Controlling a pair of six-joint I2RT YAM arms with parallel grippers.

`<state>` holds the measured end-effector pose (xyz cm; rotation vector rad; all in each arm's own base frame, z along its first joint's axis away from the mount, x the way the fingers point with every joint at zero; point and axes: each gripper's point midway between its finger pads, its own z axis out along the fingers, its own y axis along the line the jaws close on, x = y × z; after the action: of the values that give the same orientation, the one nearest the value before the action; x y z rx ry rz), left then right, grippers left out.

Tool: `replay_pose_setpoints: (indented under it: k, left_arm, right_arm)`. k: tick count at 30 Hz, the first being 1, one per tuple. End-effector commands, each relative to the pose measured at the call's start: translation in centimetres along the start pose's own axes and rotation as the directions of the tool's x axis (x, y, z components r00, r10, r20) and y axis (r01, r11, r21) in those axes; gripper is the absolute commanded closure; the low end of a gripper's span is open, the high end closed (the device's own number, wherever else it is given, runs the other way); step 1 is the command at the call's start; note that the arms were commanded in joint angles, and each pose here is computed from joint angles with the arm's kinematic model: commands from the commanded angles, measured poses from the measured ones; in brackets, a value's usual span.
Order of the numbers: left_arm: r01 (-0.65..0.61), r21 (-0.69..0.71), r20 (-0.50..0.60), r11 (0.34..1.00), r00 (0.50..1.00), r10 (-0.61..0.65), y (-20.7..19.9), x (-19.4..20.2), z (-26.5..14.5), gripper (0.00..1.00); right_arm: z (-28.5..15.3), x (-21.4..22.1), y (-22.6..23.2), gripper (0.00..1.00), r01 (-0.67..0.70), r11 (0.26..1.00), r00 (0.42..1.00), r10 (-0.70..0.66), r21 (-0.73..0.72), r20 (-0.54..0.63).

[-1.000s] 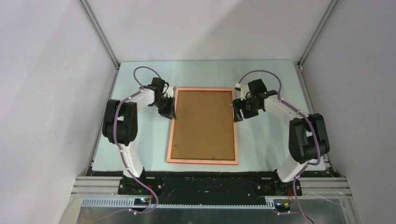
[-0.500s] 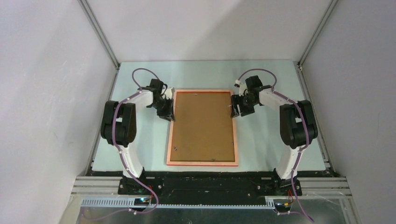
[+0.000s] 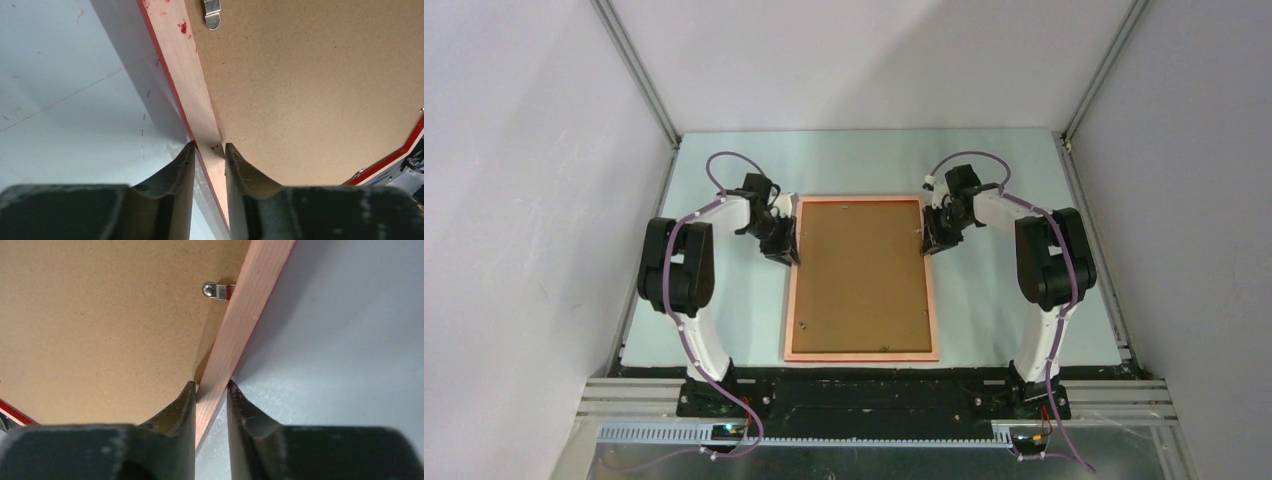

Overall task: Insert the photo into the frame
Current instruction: Install the photo frame at the center of the board.

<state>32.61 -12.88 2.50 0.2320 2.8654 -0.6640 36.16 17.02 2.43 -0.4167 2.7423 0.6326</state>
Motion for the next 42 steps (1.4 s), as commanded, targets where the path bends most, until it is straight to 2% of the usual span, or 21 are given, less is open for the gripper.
replay_pose_setpoints:
  k: [1,3,5,7,10,17,31,37,42]
  left_arm:
    - [-0.070,0.102,0.054,0.992,0.996,0.065,-2.8,-0.8,-2.2,0.66]
    - [-0.075,0.089,0.064,0.993,0.996,0.069,-2.6,-1.3,-2.3,0.52]
    - [-0.086,0.069,0.081,0.994,0.993,0.080,-2.4,-2.2,-2.5,0.43]
    - [-0.097,0.040,0.101,0.994,0.991,0.093,-2.1,-3.4,-2.7,0.37]
    - [-0.095,-0.026,0.129,0.995,0.987,0.097,-1.1,-5.4,-2.8,0.34]
    - [-0.075,-0.111,0.127,0.991,0.988,0.089,0.3,-7.0,-1.9,0.35]
    - [-0.065,-0.142,0.099,0.988,0.992,0.080,0.4,-7.5,0.1,0.37]
    - [-0.060,-0.189,0.093,0.980,0.993,0.079,1.0,-7.4,0.5,0.41]
    - [-0.051,-0.221,0.086,0.974,0.994,0.071,1.6,-7.2,1.0,0.49]
  right_arm:
    - [0.1,-0.7,-0.1,0.81,0.032,0.999,0.999,-0.032,0.005,0.005]
    - [-0.2,-0.6,-0.3,0.85,0.036,0.999,0.999,-0.036,0.004,0.003]
    - [-0.4,-0.5,-0.5,0.87,0.039,0.999,0.999,-0.039,0.006,0.002]
    - [-0.5,-0.5,-0.6,0.88,0.040,0.999,0.999,-0.040,0.005,0.002]
    - [-0.6,-0.6,-0.5,0.88,0.039,0.999,0.999,-0.039,-0.001,0.004]
    - [-0.7,-0.6,-0.4,0.88,0.037,0.999,0.999,-0.037,-0.004,0.007]
    - [-0.6,-0.6,-0.2,0.88,0.029,0.999,1.000,-0.029,-0.013,0.004]
    - [-0.6,-0.5,-0.3,0.88,0.027,1.000,1.000,-0.027,-0.014,0.002]
    - [-0.4,-0.3,-0.2,0.88,0.022,1.000,1.000,-0.022,-0.022,-0.005]
